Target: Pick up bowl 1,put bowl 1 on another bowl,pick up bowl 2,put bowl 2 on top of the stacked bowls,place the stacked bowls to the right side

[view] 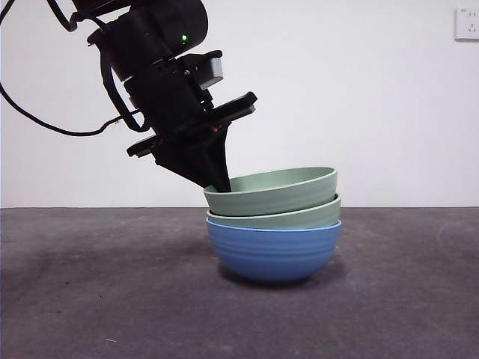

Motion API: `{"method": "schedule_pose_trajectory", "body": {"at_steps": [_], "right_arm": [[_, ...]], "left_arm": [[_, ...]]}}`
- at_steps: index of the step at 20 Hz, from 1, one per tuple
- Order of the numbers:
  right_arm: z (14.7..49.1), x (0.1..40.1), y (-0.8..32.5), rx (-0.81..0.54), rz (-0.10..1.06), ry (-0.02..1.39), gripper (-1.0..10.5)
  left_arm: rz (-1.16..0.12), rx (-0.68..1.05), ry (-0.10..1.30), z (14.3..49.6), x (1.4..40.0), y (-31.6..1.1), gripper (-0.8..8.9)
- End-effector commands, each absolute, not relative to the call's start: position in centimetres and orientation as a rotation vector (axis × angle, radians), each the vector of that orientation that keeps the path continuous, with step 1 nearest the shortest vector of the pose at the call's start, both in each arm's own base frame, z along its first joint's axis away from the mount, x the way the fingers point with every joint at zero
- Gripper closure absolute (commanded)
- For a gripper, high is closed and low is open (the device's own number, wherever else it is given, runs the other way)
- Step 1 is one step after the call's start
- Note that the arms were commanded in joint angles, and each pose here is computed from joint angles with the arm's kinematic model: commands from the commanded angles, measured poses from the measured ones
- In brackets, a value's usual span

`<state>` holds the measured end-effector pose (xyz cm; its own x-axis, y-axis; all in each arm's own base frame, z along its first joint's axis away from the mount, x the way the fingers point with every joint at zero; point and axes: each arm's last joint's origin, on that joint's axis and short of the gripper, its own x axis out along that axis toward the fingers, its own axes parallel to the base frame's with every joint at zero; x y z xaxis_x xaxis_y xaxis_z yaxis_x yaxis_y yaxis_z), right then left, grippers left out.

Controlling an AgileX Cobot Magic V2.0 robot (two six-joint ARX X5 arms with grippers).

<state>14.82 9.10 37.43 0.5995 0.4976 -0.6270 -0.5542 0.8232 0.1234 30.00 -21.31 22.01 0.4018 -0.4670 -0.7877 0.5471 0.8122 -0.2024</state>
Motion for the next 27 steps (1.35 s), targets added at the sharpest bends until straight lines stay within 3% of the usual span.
{"method": "schedule_pose_trajectory", "body": {"at_steps": [1, 2, 5, 10, 14, 17, 23, 27], "right_arm": [[37.4, 14.8, 9.1, -0.083, 0.606, 0.702, 7.2], [37.4, 14.8, 9.1, -0.083, 0.607, 0.702, 7.2], [37.4, 14.8, 9.1, -0.083, 0.607, 0.702, 7.2], [37.3, 14.8, 9.1, -0.083, 0.606, 0.709, 7.2], [37.1, 14.9, 9.2, -0.065, 0.59, 0.737, 7.1], [36.3, 16.1, 9.6, -0.083, 0.518, 0.776, 5.0], [31.9, 22.1, 11.7, -0.077, 0.432, 0.954, 4.9], [27.7, 26.0, 12.7, 0.013, 0.467, 1.11, 5.0]], "left_arm": [[-0.65, 0.095, 0.967, 21.7, 29.9, -21.6, 8.07], [-0.652, 0.096, 0.967, 21.7, 29.9, -21.7, 7.89], [-0.654, 0.098, 0.973, 21.6, 29.8, -21.8, 5.56], [-0.655, 0.099, 0.97, 22.3, 29.9, -21.9, 5.55], [-0.657, 0.101, 0.958, 26.0, 29.7, -21.7, 5.53], [-0.666, 0.123, 0.961, 30.0, 29.1, -21.3, 5.54], [-0.704, 0.206, 0.96, 37.6, 25.7, -18.9, 5.55], [-0.718, 0.227, 0.942, 40.5, 22.6, -16.7, 5.58]]}}
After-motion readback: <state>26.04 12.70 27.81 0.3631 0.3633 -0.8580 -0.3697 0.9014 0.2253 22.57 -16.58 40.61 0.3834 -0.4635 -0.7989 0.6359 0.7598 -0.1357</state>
